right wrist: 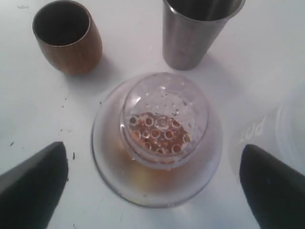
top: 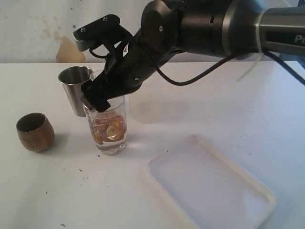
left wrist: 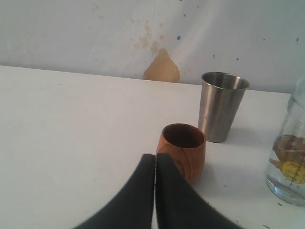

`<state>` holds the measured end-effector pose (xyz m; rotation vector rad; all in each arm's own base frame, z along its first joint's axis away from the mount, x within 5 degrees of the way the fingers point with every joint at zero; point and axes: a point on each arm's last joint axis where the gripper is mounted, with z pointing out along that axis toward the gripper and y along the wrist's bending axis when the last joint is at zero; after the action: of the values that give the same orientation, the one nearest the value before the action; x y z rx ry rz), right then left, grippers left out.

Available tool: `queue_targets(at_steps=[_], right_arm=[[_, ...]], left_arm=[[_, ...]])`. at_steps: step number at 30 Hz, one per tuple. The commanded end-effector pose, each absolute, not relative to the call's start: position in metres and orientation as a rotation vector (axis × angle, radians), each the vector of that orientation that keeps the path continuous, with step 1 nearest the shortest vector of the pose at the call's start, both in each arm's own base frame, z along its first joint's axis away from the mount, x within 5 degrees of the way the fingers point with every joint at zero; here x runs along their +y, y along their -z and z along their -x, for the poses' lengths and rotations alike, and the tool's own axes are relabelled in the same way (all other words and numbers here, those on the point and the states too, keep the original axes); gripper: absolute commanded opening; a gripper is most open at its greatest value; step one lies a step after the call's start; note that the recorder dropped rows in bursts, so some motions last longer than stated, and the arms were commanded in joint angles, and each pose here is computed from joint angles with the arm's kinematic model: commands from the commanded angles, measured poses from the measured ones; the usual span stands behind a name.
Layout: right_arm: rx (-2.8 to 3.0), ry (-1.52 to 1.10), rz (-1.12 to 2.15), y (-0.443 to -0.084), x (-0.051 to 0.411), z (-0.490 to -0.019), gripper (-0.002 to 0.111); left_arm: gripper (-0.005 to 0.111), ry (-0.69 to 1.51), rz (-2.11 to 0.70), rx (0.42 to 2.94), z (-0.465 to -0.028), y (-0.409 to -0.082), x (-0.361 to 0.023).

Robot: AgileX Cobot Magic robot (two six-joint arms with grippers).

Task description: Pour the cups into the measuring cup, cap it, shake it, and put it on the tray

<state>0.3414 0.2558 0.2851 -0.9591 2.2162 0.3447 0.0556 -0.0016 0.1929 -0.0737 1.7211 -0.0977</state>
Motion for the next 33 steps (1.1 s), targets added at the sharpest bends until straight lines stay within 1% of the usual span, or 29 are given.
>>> queue_targets(at_steps=[1,3,5,9,13,16,21,29,33], right_arm=[[2.142,-0.345,0.949,-0.312,0.249,-0.332,0.091],[2.147,-0.345,0.964,-0.32,0.245,-0.327,0.091],[2.188,-0.358,0.961,-0.32,0.242,-0.321,0.091],[2.172,-0.361,0.881,-0.303,0.231,-0.311,0.091],[2.029,-0.375,0.713,-0.283,0.217,-0.3,0.091],[1.942,-0.38,0.623,-0.258,0.207,-0.287,0.091],[1.905,-0.36,0.682,-0.211,0.214,-0.272,0.091],[1.875,-0.392,0.578,-0.154,0.229,-0.289,0.091],[1.776,-0.39,0.542,-0.141,0.232,-0.296,0.091]], left_arm=[[0.001,0.1,0.077,1.717,-0.055,-0.192,-0.002],[0.001,0.1,0.077,1.717,-0.055,-0.192,-0.002],[0.001,0.1,0.077,1.717,-0.055,-0.192,-0.002],[0.001,0.1,0.077,1.717,-0.055,-0.192,-0.002],[0.001,0.1,0.077,1.717,-0.055,-0.192,-0.002],[0.001,0.1,0.077,1.717,-0.055,-0.192,-0.002],[0.001,0.1,0.077,1.717,-0.055,-0.192,-0.002],[0.001,0.1,0.077,1.717,-0.055,-0.192,-0.002],[0.001,0.1,0.077,1.717,-0.055,-0.192,-0.002]])
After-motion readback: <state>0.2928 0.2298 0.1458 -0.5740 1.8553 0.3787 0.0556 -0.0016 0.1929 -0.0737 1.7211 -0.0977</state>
